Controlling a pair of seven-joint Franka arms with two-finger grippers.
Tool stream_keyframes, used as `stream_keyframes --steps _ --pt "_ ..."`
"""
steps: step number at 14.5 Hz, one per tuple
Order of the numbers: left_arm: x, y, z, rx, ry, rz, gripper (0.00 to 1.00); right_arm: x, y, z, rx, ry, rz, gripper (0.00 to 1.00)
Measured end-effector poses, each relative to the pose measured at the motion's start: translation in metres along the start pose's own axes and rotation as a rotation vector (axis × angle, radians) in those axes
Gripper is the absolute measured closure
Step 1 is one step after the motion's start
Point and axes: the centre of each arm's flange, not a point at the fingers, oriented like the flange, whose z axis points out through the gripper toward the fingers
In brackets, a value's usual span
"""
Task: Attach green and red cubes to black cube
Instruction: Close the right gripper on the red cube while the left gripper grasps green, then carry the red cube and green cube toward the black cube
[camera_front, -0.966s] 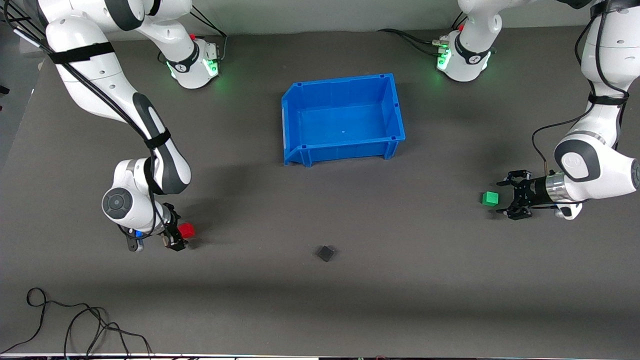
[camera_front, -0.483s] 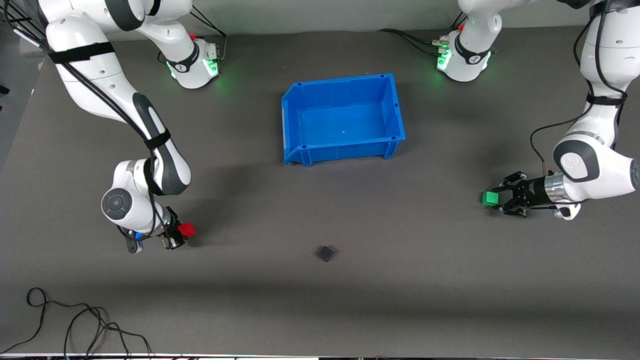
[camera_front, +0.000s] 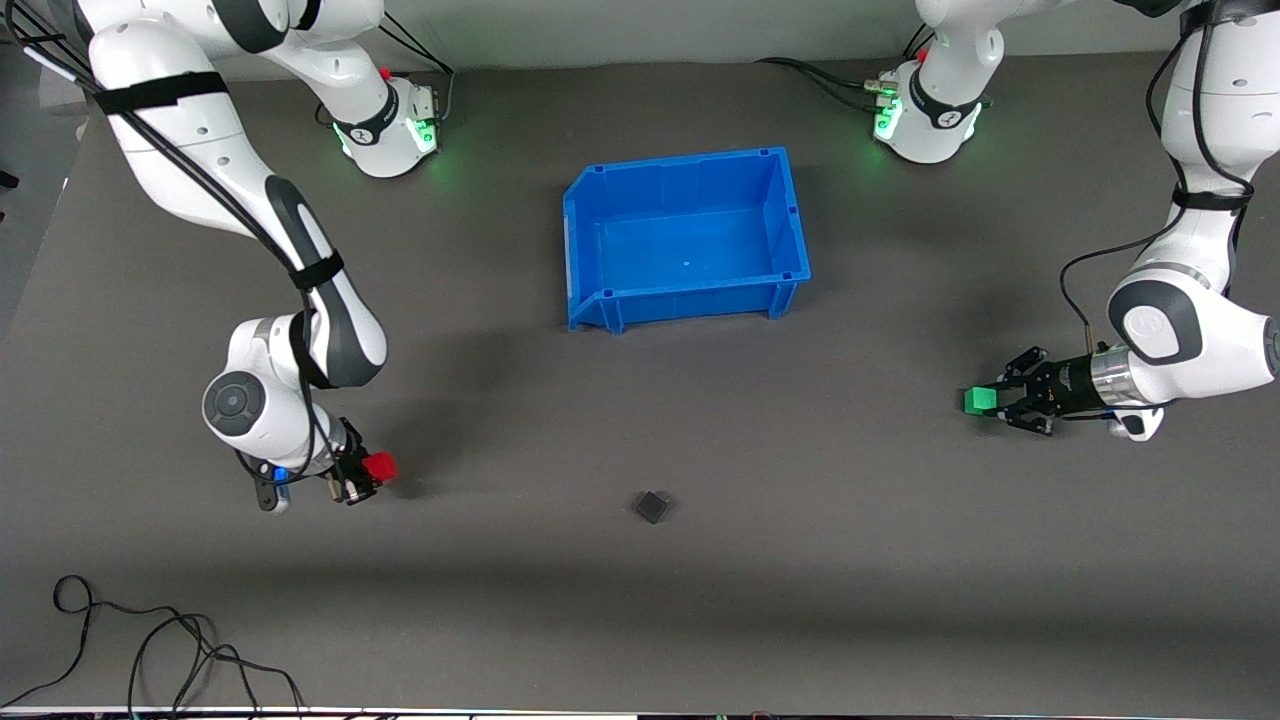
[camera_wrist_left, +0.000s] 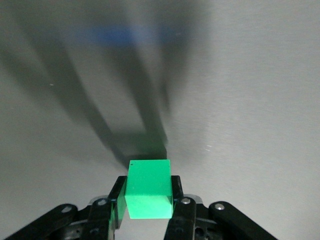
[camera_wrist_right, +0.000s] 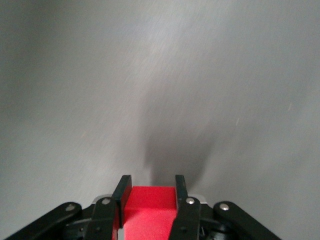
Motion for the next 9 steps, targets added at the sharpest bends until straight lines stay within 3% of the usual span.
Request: stream_keyframes --steps 4,9 --pt "-0.031 0.048 -0.036 -0.068 0.001 -0.05 0.63 -0.071 -0.029 -0.03 0.062 -0.026 0.129 0.61" --pt "-0.117 0.117 -0.018 -0.092 -0.009 -0.075 0.63 -0.145 -0.064 -0.057 0.087 -0.118 0.286 0.61"
